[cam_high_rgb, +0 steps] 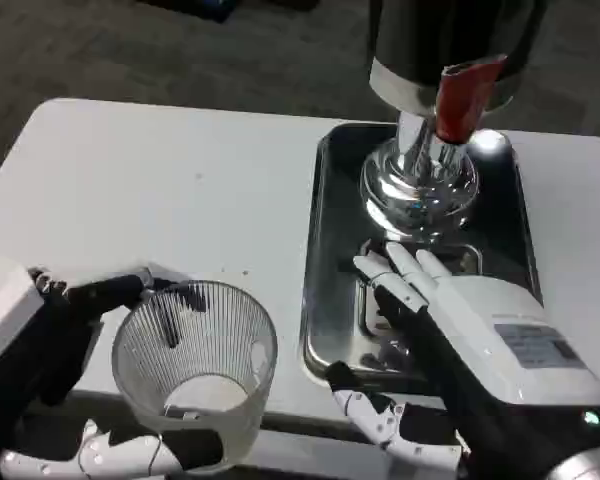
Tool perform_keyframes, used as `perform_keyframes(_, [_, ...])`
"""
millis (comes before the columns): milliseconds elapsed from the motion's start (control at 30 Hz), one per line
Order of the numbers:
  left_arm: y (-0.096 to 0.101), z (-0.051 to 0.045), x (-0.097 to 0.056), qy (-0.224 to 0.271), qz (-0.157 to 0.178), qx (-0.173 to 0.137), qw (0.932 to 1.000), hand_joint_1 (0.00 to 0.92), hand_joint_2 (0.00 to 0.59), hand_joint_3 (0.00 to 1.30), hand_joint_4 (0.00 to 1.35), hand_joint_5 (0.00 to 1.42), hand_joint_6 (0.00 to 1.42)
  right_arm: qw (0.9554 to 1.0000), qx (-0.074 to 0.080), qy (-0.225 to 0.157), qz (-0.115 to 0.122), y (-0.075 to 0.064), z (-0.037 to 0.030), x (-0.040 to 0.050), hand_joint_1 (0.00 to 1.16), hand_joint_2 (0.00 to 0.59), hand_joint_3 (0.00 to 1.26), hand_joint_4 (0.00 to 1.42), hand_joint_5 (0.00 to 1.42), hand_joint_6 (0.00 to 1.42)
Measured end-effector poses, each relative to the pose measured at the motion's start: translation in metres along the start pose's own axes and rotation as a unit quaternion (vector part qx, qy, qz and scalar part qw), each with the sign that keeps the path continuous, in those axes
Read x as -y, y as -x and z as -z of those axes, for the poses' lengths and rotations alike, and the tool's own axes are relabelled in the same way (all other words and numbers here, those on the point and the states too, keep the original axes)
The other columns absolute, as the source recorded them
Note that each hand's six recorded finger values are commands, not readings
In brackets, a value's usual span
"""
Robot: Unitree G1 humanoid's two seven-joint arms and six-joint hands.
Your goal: Grasp the cup under the faucet to collect the drink, then remove the cup.
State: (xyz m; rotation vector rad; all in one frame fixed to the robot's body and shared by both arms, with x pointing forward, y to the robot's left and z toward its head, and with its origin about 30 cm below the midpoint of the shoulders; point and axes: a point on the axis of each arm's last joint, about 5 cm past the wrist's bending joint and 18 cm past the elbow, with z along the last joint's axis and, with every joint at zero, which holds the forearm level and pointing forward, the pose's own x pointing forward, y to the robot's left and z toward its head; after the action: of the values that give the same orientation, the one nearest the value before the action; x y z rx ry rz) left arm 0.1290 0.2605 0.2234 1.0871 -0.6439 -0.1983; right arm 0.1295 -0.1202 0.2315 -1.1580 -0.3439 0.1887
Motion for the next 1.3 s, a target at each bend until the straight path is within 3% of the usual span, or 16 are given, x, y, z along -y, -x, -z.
perform_keyframes(733, [-0.006, 0.0041, -0.001, 0.001, -0.004, 0.002, 1.0, 0.4, 0.119, 1.0, 1.19, 1.36, 1.42, 1.0, -0.003, 0.002, 0.002, 0.0, 0.0002, 0.0006, 0.47, 0.442, 0.11, 0.0, 0.0, 0.1])
perform_keyframes(1000, [-0.014, 0.0108, 0.003, 0.014, -0.007, 0.001, 0.9999, 0.4, 0.119, 1.0, 1.19, 1.36, 1.42, 0.9997, -0.023, 0.011, 0.005, 0.001, 0.0039, 0.0022, 0.47, 0.442, 0.11, 0.0, 0.0, 0.1])
perform_keyframes(1200, [-0.029, 0.0176, 0.007, 0.012, -0.007, 0.005, 0.9999, 0.4, 0.119, 1.0, 1.19, 1.36, 1.42, 0.9986, -0.051, 0.008, 0.014, 0.004, 0.0095, 0.0052, 0.47, 0.442, 0.11, 0.0, 0.0, 0.1])
perform_keyframes(1300, [-0.041, 0.0254, 0.013, 0.002, -0.007, -0.003, 1.0, 0.4, 0.119, 1.0, 1.19, 1.36, 1.42, 0.9976, -0.067, 0.006, 0.02, 0.008, 0.0128, 0.0072, 0.47, 0.442, 0.11, 0.0, 0.0, 0.1])
